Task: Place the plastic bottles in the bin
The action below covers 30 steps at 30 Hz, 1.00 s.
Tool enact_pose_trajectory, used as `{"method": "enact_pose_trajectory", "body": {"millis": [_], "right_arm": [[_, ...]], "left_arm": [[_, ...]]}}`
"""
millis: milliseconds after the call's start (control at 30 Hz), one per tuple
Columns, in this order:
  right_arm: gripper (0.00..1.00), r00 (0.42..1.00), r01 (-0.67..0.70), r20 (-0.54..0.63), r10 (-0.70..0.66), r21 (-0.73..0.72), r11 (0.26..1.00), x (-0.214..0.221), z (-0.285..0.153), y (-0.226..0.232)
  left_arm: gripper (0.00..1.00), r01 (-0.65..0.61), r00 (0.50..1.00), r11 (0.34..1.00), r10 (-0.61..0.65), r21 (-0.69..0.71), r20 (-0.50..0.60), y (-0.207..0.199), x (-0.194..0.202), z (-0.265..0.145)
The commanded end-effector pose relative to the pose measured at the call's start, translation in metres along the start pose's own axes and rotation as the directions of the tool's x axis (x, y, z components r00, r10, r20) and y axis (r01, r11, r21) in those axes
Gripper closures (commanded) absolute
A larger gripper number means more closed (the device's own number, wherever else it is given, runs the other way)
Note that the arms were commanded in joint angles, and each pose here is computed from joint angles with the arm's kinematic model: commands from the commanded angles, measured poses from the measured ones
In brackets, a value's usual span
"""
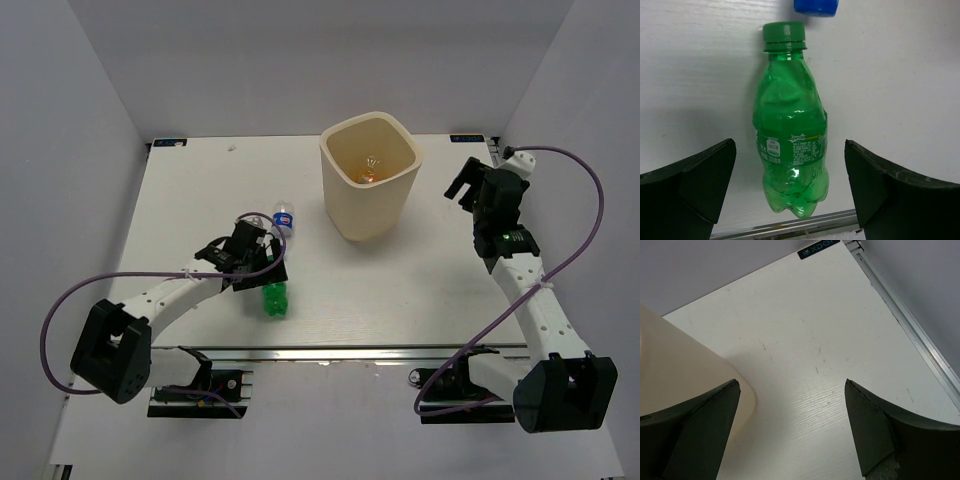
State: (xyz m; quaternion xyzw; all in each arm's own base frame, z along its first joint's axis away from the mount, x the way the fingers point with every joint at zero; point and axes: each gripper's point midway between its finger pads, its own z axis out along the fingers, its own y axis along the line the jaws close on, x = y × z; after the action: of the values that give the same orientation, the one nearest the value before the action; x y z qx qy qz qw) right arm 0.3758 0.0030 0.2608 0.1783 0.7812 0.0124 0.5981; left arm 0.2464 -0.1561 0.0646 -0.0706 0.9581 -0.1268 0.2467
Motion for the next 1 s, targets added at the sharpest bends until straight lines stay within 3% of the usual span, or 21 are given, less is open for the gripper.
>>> {"method": "enact_pose_trajectory", "body": {"millis": [0,100,267,333,367,400,500,567,667,767,833,933,967], "right_arm": [[0.11,0.989,-0.098,0.112,0.095,0.023,0.995,-0.026,-0.004,-0.006],[0.11,0.991,-0.095,0.095,0.093,0.02,0.995,-0.021,-0.001,-0.006],[0.11,0.994,-0.083,0.074,0.085,-0.03,0.996,-0.013,-0.002,0.001],[0.11,0.994,-0.064,0.085,0.067,-0.042,0.997,-0.013,-0.003,0.001],[0.11,0.995,-0.058,0.084,0.061,-0.04,0.998,-0.012,-0.003,0.0],[0.11,0.996,-0.039,0.082,0.042,-0.037,0.999,-0.01,-0.004,-0.001],[0.11,0.996,-0.014,0.084,0.015,-0.007,1.0,-0.009,-0.006,-0.01],[0.11,0.996,-0.01,0.09,0.01,-0.002,1.0,-0.009,-0.008,-0.012],[0.1,0.993,-0.009,0.118,0.006,0.026,1.0,-0.016,-0.013,-0.019],[0.11,0.99,-0.004,0.14,0.002,0.015,1.0,-0.021,-0.015,-0.019],[0.11,0.989,0.036,0.145,-0.035,-0.004,0.999,-0.019,-0.015,-0.017],[0.11,0.987,0.07,0.144,-0.068,-0.01,0.997,-0.017,-0.014,-0.017],[0.11,0.988,0.082,0.136,-0.08,-0.015,0.996,-0.014,-0.014,-0.017]], "left_arm": [[0.02,-0.039,0.999,0.997,0.04,0.071,-0.013,-0.011,0.006,0.007],[0.02,-0.042,0.997,0.993,0.049,0.112,-0.059,-0.017,0.017,0.016],[0.08,-0.038,0.999,0.999,0.038,-0.006,-0.032,0.002,0.01,0.027],[0.22,-0.026,0.999,0.999,0.025,-0.029,-0.032,0.004,0.01,0.028],[0.41,-0.021,1.0,0.999,0.02,-0.043,-0.018,0.005,0.005,0.027],[0.5,-0.012,0.999,0.998,0.01,-0.064,-0.032,0.009,0.008,0.025],[0.68,0.027,0.998,0.991,-0.02,-0.133,0.053,0.016,-0.014,0.0],[0.68,0.05,0.996,0.988,-0.038,-0.147,0.079,0.017,-0.021,-0.01],[0.71,0.106,0.967,0.984,-0.068,-0.146,0.245,0.011,-0.064,-0.047],[0.71,0.12,0.896,0.993,-0.103,-0.012,0.432,-0.021,-0.122,-0.09],[0.69,0.073,0.833,0.99,-0.127,0.12,0.538,-0.056,-0.165,-0.12],[0.66,-0.021,0.787,0.982,-0.1,0.188,0.609,-0.095,-0.208,-0.137],[0.66,-0.076,0.76,0.961,-0.116,0.265,0.639,-0.123,-0.232,-0.164]]}}
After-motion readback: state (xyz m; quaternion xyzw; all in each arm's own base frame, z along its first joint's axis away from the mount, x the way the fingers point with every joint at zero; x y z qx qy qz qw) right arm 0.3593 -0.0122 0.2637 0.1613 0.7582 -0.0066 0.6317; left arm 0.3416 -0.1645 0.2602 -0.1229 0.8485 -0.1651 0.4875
